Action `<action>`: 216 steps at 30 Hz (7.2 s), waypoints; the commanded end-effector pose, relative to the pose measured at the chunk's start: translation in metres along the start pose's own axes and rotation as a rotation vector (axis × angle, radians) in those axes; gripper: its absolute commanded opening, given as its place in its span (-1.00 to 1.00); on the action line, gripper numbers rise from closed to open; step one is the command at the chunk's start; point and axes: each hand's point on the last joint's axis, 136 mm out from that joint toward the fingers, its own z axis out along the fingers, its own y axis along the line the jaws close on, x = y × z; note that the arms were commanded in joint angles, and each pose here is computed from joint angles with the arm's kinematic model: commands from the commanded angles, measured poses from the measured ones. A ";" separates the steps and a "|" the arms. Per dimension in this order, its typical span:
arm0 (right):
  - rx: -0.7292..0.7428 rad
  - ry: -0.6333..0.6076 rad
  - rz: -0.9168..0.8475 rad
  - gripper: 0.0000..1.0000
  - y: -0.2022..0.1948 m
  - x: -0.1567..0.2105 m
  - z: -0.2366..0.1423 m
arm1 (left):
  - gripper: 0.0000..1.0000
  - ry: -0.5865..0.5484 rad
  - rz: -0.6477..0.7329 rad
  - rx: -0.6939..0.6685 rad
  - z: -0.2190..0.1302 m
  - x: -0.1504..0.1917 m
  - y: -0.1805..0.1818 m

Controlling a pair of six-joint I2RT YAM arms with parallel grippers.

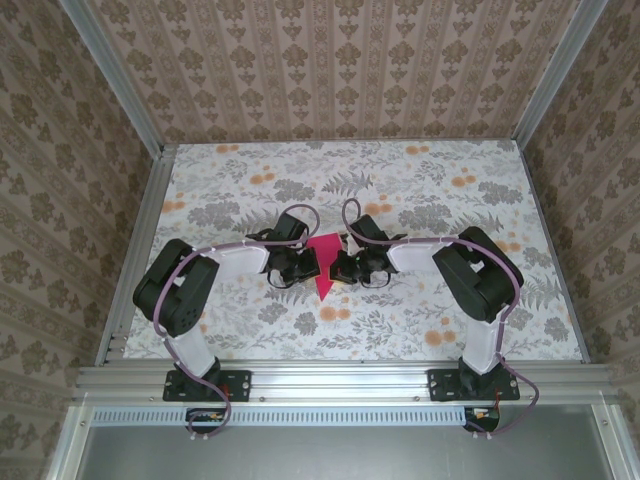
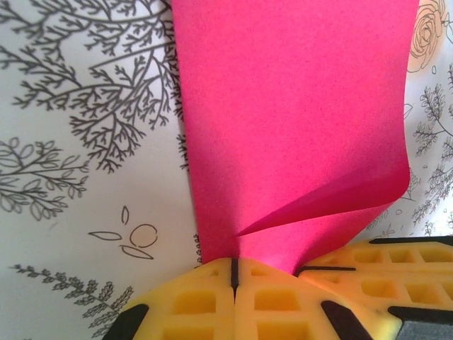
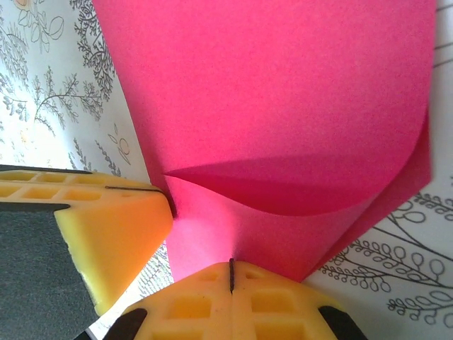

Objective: Fold a paper plane with a square sheet of paper (pick it up from the middle)
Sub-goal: Third fold the triangle at the center of the table.

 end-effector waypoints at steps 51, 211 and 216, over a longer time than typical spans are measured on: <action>0.154 -0.082 0.161 -0.92 -0.056 -0.047 -0.021 | -1.00 0.077 0.003 -0.141 0.012 0.017 0.033; 0.045 0.072 -0.043 -0.95 0.003 0.034 0.015 | -0.96 0.076 -0.008 -0.241 -0.011 0.093 0.049; 0.055 0.038 -0.006 -0.94 -0.011 0.016 0.007 | -0.96 0.119 -0.002 -0.281 -0.011 0.103 0.062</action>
